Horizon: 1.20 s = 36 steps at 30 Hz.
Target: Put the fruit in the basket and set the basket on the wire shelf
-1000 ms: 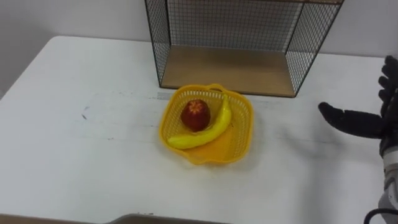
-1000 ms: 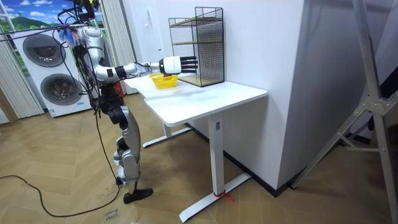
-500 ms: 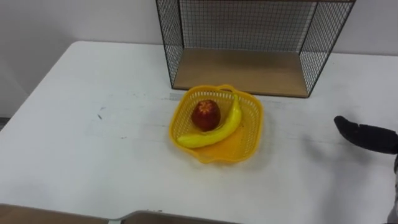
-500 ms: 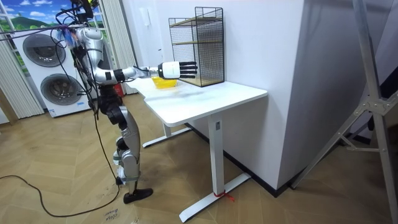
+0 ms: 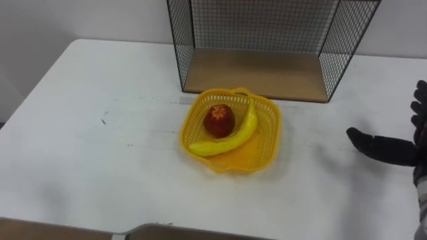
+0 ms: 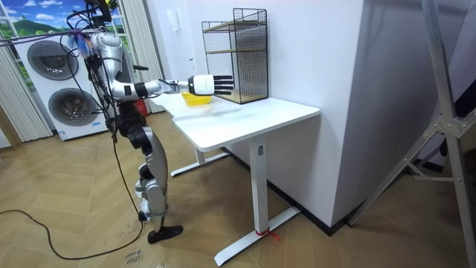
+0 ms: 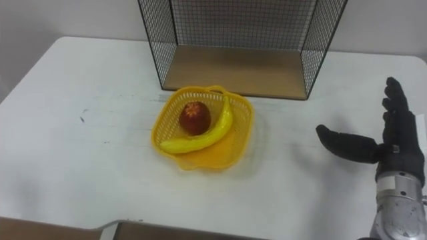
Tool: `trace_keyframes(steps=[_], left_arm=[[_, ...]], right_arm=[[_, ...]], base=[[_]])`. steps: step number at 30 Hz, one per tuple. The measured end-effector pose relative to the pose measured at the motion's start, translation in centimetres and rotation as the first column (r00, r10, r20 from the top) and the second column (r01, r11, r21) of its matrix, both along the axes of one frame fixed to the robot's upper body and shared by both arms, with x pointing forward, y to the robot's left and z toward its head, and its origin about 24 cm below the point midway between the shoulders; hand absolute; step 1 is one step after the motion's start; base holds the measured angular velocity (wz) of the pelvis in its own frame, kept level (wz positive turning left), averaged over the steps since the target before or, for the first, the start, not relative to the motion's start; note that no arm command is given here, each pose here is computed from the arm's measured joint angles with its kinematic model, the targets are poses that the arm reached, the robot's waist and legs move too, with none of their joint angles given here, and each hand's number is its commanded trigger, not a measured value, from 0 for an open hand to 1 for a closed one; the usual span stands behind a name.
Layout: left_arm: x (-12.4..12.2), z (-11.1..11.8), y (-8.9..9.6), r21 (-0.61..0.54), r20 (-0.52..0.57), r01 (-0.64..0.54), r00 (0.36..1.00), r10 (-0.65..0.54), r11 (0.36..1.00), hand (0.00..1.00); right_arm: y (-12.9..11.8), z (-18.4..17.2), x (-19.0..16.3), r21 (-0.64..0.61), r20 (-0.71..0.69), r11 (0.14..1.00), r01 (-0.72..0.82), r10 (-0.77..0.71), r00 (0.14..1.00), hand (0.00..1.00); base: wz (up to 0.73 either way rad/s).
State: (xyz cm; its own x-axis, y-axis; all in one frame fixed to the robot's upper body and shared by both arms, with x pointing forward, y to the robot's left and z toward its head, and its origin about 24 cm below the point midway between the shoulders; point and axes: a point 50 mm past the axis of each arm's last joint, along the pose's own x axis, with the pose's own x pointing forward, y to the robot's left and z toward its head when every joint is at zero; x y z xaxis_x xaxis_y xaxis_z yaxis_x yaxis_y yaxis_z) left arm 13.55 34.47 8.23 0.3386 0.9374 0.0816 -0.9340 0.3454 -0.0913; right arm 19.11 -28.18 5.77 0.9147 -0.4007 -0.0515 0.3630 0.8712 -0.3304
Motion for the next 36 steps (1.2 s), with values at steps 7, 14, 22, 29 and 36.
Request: trace_keyframes(steps=[7, 14, 22, 29, 36], left_arm=[[3.2, -1.2, -3.7, -0.027, -0.031, 0.374, 0.927, -0.374, 0.927, 0.0], [5.1, -1.8, -6.6, -0.081, 0.021, 0.604, 0.797, -0.604, 0.793, 0.0], [6.3, -2.7, -9.8, -0.124, 0.068, 0.81, 0.584, -0.809, 0.574, 0.0], [6.6, -3.1, -11.1, -0.142, 0.109, 0.878, 0.474, -0.874, 0.458, 0.0], [6.9, -5.0, -12.8, -0.217, 0.111, 0.905, 0.395, -0.912, 0.366, 0.0]], right_arm=[[1.6, -1.2, 0.4, 0.034, -0.046, 0.996, -0.082, 0.084, 0.995, 0.0], [2.7, -1.5, 1.2, 0.062, -0.046, 0.989, -0.134, 0.137, 0.99, 0.0], [4.2, -1.2, 2.2, 0.091, -0.005, 0.974, -0.206, 0.207, 0.978, 0.0], [4.9, -1.2, 2.4, 0.138, 0.017, 0.96, -0.243, 0.243, 0.97, 0.0], [6.8, -1.7, 2.6, 0.308, 0.072, 0.901, -0.304, 0.297, 0.952, 0.0]], base=[[-0.07], [-0.03], [-0.05], [-0.06], [-0.06]])
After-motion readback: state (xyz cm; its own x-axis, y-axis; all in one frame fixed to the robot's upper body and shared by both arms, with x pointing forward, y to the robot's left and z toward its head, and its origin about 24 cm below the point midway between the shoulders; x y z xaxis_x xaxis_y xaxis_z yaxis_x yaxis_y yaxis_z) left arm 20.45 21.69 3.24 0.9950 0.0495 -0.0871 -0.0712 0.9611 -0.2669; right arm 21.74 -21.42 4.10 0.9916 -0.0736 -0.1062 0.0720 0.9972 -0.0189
